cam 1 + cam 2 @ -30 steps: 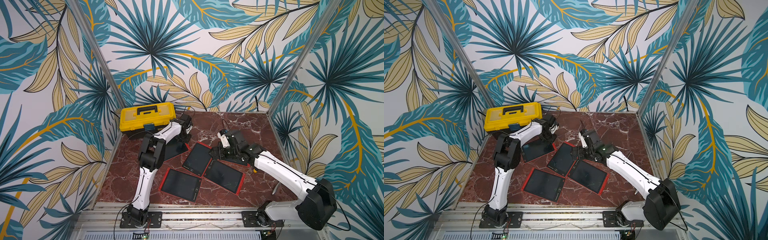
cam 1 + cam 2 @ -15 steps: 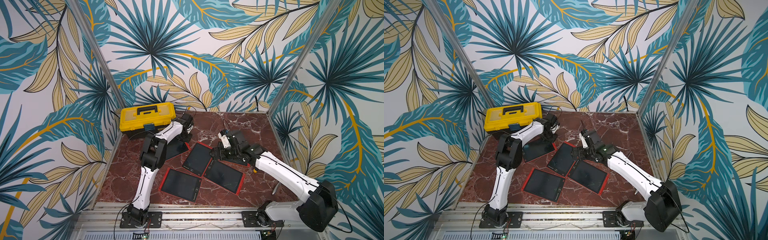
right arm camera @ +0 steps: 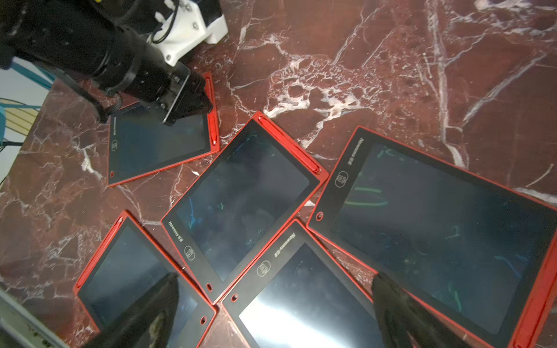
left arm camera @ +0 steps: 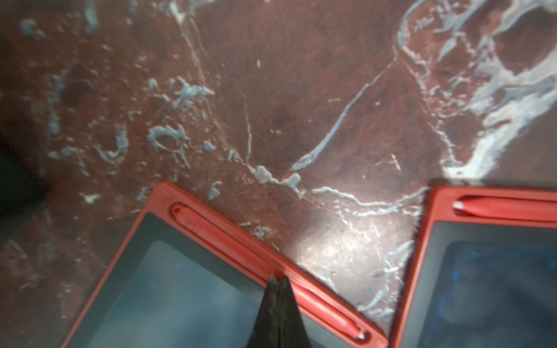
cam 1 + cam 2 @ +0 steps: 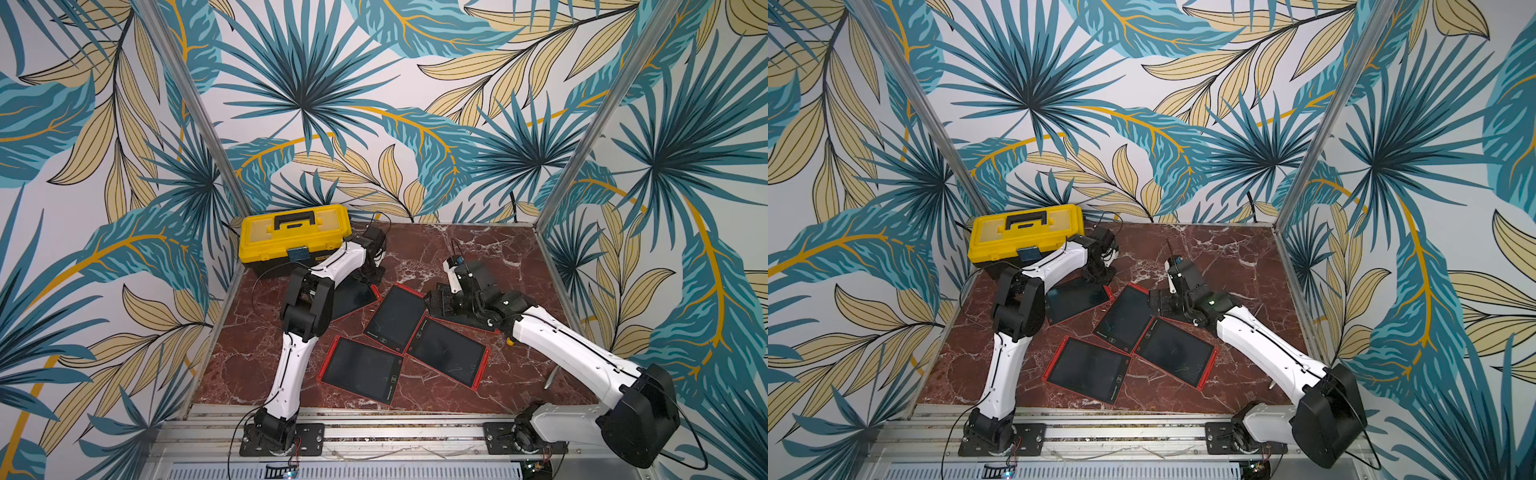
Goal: Place the stylus back onto the writing tablet
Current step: Adjust the stylus on the writing tablet, then reset both arms
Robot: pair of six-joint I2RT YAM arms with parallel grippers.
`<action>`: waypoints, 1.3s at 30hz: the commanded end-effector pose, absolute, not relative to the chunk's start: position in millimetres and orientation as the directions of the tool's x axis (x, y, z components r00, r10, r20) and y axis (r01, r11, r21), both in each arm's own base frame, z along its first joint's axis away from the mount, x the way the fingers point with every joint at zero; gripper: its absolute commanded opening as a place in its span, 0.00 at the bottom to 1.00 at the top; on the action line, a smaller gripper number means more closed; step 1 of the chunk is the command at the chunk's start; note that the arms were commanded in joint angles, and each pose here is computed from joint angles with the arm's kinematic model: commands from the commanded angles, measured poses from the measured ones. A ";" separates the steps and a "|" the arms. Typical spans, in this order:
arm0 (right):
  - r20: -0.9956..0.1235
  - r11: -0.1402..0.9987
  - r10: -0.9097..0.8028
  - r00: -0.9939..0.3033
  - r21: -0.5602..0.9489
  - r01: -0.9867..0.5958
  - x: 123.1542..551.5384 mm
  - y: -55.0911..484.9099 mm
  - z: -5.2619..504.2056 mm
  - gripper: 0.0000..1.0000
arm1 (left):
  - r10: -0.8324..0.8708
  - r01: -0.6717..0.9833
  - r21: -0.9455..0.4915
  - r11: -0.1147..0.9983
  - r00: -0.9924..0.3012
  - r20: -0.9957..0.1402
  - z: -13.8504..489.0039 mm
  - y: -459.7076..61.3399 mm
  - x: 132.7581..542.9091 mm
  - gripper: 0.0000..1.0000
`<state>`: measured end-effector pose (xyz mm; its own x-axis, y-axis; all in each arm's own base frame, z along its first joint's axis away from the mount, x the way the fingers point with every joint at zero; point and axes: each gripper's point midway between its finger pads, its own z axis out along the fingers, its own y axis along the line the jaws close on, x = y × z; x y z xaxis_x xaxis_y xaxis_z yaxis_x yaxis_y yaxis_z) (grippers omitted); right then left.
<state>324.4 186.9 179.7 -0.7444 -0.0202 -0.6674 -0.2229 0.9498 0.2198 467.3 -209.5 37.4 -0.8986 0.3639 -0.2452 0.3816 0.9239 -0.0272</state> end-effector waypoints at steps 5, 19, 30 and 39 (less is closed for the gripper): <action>-0.762 0.975 0.099 -0.639 0.204 -0.093 344.6 157.0 193.6 1.00 | 0.285 0.350 -0.063 0.935 -0.845 -0.453 134.0 -218.4 473.5 0.00; -0.924 0.953 0.063 -0.378 -0.057 0.298 357.5 44.1 194.6 1.00 | 0.044 0.149 -0.083 0.985 -0.690 -0.722 193.8 -138.7 427.1 1.00; -0.928 0.898 -0.009 -0.373 -0.171 0.405 393.3 -14.8 172.1 0.99 | -0.135 -0.262 0.013 0.965 -0.538 -0.832 163.1 -9.2 396.0 1.00; -0.918 0.880 -0.058 -0.392 -0.233 0.413 381.9 -34.4 159.0 0.99 | -0.123 -0.259 0.005 0.966 -0.476 -0.871 127.8 26.2 397.5 1.00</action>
<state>391.8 -27.6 165.9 -0.3760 -0.0173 -0.9265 0.4089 0.8941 -0.1826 383.8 23.4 119.7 -0.5719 -0.1518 -0.8062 -0.2911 0.9563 0.0265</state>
